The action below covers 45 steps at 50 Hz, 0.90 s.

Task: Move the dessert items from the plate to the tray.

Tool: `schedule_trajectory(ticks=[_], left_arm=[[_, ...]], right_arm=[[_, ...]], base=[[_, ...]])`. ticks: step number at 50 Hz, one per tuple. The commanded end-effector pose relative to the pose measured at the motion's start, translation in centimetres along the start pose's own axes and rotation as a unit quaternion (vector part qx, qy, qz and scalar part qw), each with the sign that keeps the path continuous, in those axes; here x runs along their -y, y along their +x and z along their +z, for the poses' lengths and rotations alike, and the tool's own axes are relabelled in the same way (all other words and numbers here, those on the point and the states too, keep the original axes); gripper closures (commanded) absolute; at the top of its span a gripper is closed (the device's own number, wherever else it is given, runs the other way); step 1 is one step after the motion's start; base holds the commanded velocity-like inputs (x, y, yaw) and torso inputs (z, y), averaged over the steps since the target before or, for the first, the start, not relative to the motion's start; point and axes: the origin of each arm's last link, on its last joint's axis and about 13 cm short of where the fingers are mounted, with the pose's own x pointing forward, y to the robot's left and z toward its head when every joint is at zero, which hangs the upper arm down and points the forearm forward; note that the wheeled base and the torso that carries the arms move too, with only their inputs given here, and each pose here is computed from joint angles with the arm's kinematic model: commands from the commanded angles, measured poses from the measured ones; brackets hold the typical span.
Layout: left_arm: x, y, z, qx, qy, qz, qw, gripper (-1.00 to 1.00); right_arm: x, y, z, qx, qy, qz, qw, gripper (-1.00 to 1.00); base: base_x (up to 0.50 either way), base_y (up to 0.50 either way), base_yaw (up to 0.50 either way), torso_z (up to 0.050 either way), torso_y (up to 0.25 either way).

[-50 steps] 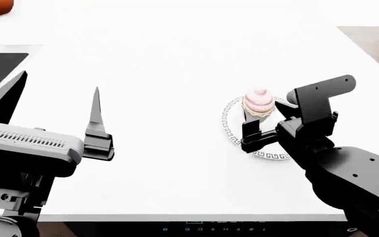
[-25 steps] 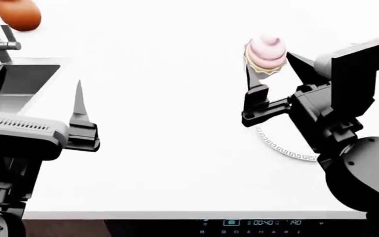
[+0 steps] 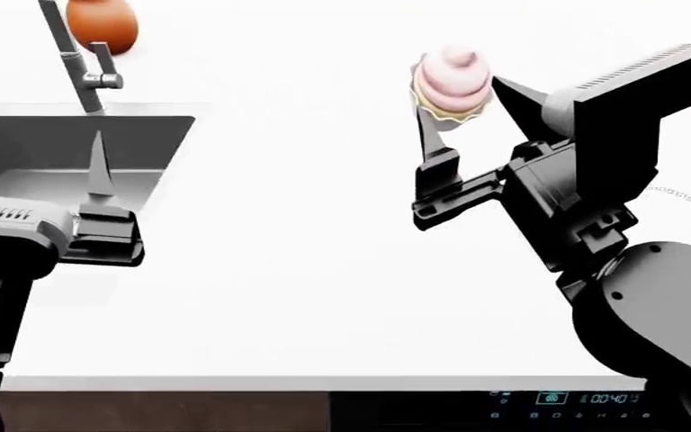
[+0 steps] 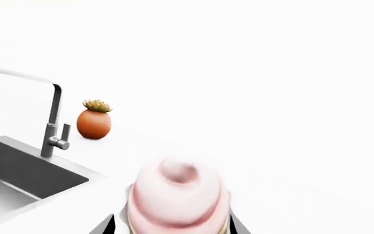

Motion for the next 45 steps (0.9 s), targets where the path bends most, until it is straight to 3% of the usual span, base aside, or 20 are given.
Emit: schedule_trajectory(ticks=[1, 5, 19, 29, 45], left_arm=[[-0.2, -0.2, 0.2, 0.003, -0.003, -0.001, 1.000, -1.00], [0.0, -0.4, 0.2, 0.010, 0.000, -0.010, 1.000, -1.00], [0.0, -0.3, 0.0, -0.006, 0.012, -0.003, 1.000, -1.00], [-0.1, -0.5, 0.1, -0.003, 0.000, -0.002, 1.000, -1.00], [0.2, -0.8, -0.3, 0.002, -0.004, -0.007, 1.000, -1.00]], right_arm=[[-0.1, 0.4, 0.1, 0.014, -0.003, 0.004, 1.000, 1.00], [-0.2, 0.4, -0.1, 0.014, 0.001, 0.005, 1.000, 1.00], [-0.5, 0.4, -0.6, 0.015, 0.005, 0.011, 1.000, 1.00], [-0.7, 0.4, -0.8, 0.015, 0.009, 0.016, 1.000, 1.00], [-1.1, 0.4, -1.3, 0.015, 0.017, 0.026, 0.999, 1.00]], base=[[-0.01, 0.50, 0.00, 0.000, 0.000], [-0.01, 0.50, 0.00, 0.000, 0.000], [0.00, 0.50, 0.00, 0.050, 0.064], [0.00, 0.50, 0.00, 0.050, 0.051], [0.00, 0.50, 0.00, 0.000, 0.000]])
